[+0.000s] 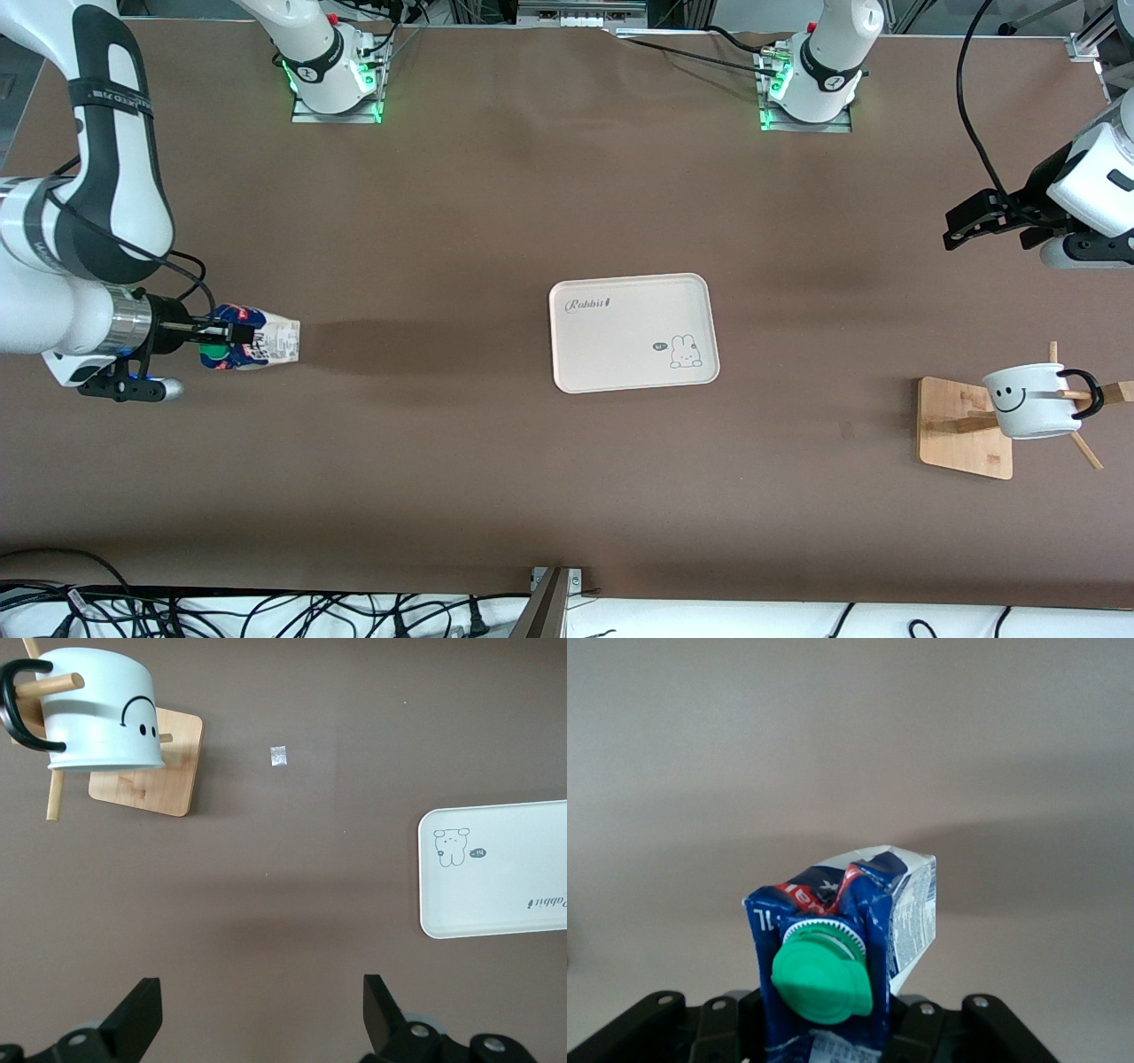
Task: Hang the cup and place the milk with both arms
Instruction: 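Lower the milk carton onto the table with the right gripper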
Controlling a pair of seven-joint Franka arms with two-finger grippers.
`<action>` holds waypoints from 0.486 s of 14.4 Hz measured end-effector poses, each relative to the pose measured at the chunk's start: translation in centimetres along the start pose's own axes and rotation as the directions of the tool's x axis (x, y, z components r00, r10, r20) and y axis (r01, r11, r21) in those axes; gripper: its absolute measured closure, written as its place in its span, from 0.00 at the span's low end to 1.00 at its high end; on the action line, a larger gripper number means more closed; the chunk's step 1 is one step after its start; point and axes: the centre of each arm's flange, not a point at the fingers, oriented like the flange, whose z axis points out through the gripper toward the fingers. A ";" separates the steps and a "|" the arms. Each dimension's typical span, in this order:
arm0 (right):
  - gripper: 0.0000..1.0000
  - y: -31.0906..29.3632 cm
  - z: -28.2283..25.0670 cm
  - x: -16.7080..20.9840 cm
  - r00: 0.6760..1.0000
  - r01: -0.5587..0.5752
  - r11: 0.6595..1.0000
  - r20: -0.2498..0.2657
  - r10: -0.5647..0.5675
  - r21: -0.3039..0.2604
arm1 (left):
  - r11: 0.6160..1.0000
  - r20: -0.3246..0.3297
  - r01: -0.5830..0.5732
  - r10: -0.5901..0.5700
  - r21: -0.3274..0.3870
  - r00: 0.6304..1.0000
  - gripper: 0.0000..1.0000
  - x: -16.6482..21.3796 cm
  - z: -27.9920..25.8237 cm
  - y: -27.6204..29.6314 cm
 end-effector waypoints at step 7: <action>0.77 0.9 2.5 -0.1 0.994 0.013 1.000 -0.110 -0.012 0.008 | 1.000 -0.002 -0.003 0.003 0.000 1.000 0.00 0.0 -0.1 0.2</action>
